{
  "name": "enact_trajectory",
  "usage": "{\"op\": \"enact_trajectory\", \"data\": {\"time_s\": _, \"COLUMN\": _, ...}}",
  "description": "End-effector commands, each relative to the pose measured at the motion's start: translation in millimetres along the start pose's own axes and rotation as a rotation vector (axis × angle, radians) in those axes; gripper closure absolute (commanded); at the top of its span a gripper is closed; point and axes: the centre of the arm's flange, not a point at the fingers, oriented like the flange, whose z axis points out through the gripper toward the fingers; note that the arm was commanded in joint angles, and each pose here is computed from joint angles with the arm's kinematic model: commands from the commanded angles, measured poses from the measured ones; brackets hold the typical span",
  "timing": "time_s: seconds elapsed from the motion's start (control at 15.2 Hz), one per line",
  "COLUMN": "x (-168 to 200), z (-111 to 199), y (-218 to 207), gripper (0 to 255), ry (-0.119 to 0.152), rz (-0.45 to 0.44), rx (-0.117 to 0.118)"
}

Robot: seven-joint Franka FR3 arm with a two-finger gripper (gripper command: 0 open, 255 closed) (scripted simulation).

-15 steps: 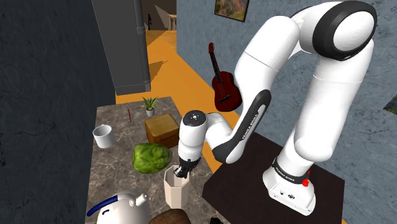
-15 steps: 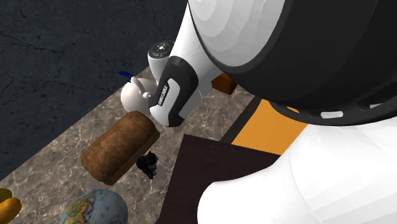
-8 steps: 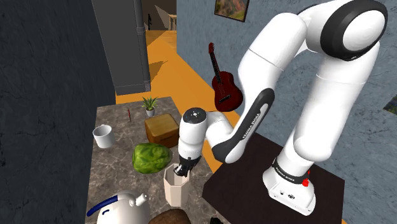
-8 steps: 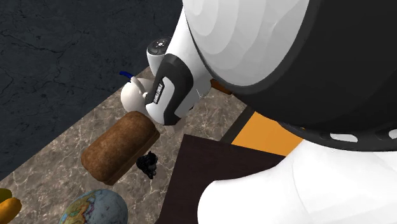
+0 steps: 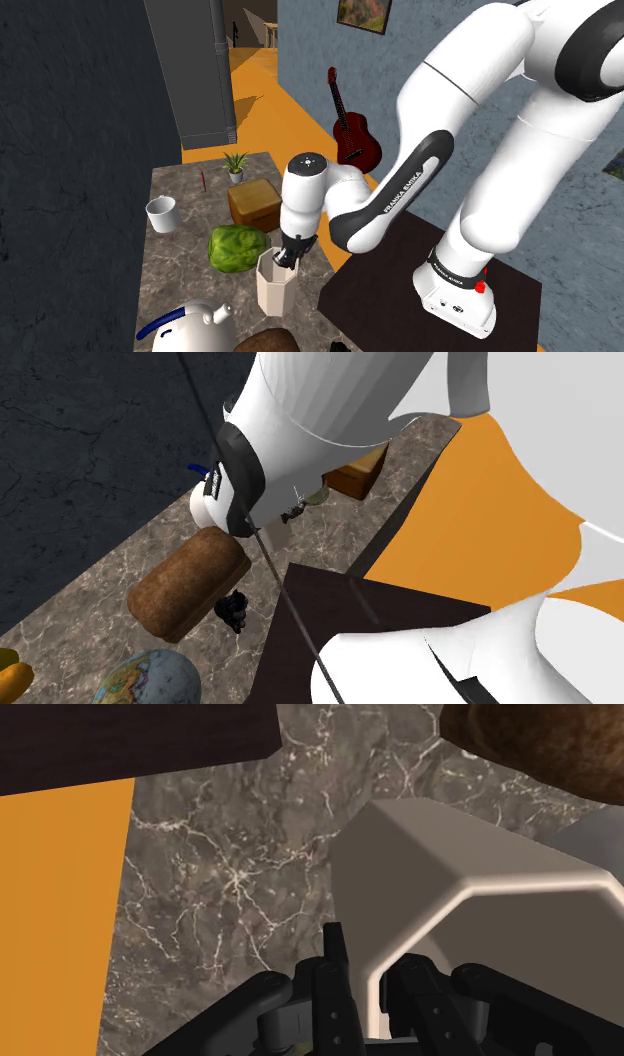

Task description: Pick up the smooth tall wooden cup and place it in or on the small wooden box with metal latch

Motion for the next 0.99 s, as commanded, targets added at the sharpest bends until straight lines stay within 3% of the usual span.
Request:
{"op": "enact_trajectory", "data": {"time_s": 0.0, "x": 1, "z": -13, "y": 0, "gripper": 255, "ry": -0.001, "rz": 0.0, "rx": 0.002}}
{"op": "enact_trajectory", "data": {"time_s": 0.92, "x": 7, "z": -86, "y": 2, "gripper": 255, "ry": -0.001, "rz": 0.0, "rx": 0.002}}
